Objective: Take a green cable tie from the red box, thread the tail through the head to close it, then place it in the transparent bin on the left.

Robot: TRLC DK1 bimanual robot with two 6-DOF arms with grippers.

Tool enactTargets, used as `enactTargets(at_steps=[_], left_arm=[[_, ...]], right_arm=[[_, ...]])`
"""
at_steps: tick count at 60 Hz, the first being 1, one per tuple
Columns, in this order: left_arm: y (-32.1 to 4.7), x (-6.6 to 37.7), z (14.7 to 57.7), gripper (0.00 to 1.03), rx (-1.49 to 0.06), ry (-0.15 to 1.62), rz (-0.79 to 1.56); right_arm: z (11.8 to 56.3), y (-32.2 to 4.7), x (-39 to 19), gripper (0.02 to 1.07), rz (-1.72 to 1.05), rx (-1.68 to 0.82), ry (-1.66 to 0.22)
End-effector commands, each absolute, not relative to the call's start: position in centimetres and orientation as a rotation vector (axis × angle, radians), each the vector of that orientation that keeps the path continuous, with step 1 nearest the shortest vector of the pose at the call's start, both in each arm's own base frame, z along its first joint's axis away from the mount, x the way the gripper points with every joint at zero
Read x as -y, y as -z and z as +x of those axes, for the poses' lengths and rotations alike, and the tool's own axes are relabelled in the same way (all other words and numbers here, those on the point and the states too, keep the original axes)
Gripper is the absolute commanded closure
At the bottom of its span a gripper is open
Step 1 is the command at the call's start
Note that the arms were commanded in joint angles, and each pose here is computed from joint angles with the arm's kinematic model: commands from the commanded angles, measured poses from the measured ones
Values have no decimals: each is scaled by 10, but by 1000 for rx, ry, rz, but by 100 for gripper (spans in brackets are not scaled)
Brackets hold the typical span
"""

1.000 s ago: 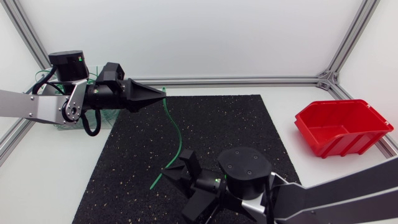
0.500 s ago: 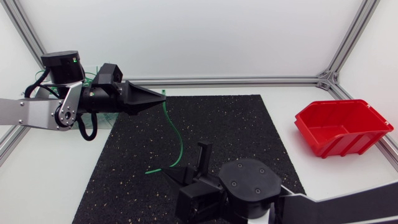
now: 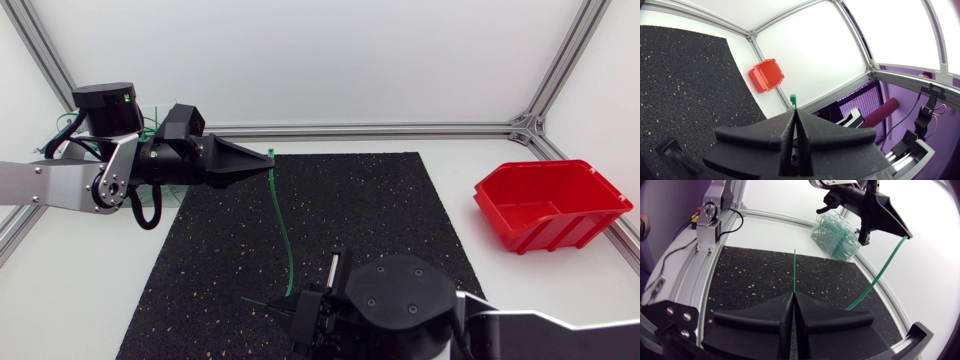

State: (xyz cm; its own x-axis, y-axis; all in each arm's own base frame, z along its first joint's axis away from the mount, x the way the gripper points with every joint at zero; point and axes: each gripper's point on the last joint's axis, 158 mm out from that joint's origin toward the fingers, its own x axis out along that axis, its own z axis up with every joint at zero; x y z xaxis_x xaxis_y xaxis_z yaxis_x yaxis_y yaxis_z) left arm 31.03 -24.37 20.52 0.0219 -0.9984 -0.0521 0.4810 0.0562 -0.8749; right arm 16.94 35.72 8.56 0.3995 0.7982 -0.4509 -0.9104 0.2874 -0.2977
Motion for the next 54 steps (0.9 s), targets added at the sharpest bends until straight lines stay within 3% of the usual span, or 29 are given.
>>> enactTargets(at_steps=[1, 9, 36, 54], left_arm=[[-204, 245, 302, 100, -868, 1364, -806], [-203, 248, 301, 100, -865, 1365, -799], [-205, 253, 298, 100, -855, 1366, -786], [-205, 256, 291, 100, -847, 1368, -773]], right_arm=[[176, -127, -366, 101, -368, -304, -1141], [181, -142, -360, 102, -282, -468, -1116], [172, -253, -354, 102, -137, -448, -1104], [168, -260, -350, 102, 3, -600, -1026]])
